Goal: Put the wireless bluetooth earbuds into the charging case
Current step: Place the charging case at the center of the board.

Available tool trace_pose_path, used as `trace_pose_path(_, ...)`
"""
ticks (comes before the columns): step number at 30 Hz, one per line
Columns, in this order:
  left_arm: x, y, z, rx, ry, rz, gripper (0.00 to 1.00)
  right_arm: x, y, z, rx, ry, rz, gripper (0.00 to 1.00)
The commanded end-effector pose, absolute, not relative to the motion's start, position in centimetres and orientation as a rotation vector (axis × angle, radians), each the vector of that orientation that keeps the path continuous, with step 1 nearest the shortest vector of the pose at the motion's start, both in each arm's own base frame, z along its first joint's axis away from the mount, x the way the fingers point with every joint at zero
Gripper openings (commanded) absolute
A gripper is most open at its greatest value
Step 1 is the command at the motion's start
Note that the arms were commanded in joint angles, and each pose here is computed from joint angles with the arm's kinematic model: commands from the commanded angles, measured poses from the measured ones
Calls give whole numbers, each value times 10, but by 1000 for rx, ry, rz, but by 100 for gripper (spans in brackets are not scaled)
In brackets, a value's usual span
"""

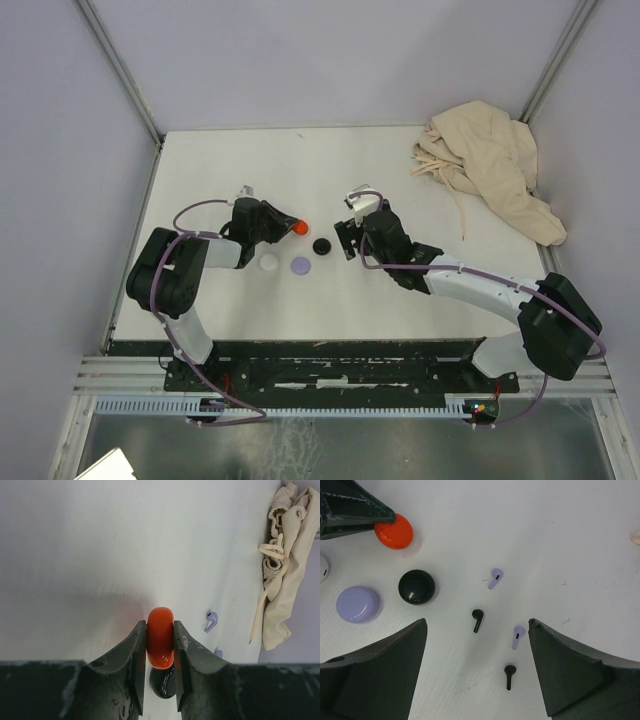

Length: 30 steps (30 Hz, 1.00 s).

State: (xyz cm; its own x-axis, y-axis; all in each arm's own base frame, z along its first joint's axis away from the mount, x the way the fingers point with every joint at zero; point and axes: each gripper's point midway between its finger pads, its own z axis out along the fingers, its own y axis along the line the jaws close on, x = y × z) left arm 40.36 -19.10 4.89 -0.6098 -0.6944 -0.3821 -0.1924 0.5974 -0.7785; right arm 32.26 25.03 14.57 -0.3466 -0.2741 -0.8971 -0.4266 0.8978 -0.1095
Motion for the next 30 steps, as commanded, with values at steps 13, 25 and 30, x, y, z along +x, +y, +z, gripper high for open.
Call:
trace_pose_path(13, 420, -176, 56, -646, 2069, -866, 3, 329, 291, 146, -546, 1994, 332, 89)
trace_pose_path(25, 417, -166, 48, -647, 2085, -840, 16, 335, 328, 112, -609, 2201, 380, 83)
trace_pose_path(30, 416, -162, 45, -652, 2097, -836, 34, 340, 335, 98, -614, 2263, 355, 83)
